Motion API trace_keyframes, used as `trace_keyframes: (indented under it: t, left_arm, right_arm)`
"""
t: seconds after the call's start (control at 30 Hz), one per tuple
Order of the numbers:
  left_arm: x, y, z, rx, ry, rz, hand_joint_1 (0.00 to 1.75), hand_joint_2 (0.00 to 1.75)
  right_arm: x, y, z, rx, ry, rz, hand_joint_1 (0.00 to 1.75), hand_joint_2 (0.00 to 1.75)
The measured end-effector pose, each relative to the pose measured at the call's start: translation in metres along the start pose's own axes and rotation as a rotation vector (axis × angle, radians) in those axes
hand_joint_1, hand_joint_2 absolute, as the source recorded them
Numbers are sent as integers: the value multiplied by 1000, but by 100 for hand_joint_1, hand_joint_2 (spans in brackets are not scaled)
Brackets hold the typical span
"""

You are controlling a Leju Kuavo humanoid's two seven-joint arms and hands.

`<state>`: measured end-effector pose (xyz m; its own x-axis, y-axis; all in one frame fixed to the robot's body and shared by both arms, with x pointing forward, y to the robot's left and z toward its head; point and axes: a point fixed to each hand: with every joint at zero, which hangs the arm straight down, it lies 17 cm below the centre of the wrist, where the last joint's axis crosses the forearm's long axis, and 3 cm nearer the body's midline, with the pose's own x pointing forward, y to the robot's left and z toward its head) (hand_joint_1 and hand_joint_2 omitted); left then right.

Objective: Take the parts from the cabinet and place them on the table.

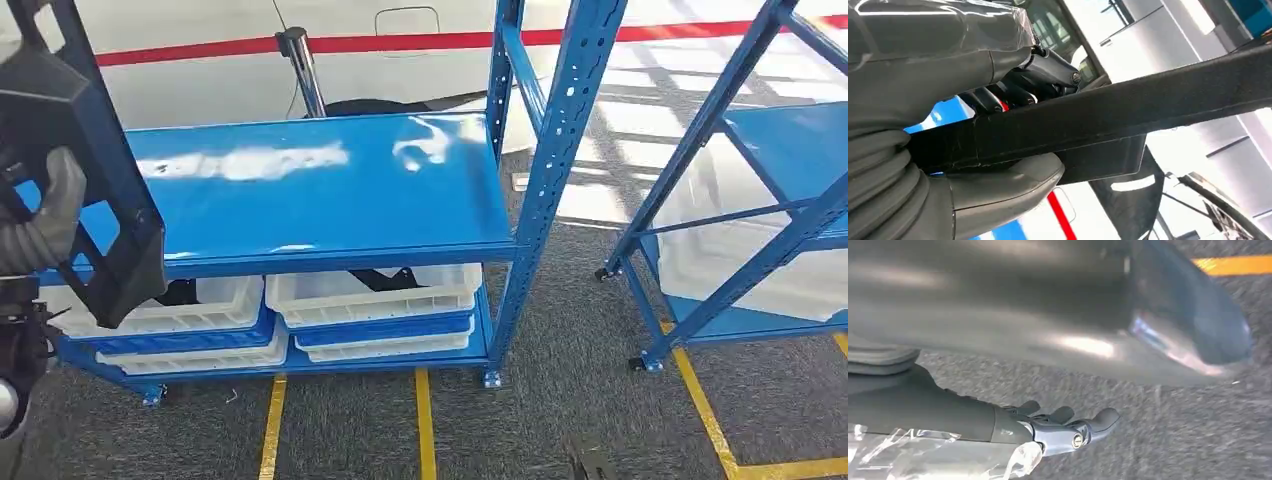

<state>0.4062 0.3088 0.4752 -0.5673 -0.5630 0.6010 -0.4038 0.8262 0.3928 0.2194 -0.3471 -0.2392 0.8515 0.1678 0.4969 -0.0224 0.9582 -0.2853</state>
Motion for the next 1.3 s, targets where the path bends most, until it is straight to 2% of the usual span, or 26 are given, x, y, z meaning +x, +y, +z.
trace_keyframes:
  t: [0.27,1.3]
  left_arm:
    - [2,-1,-1,0,-10,6,175,175]
    - [0,-3,2,4,2,26,175,175]
  right_arm:
    - [2,-12,-3,-14,-6,25,0,0]
    - [-6,-5,0,6,0,23,0,0]
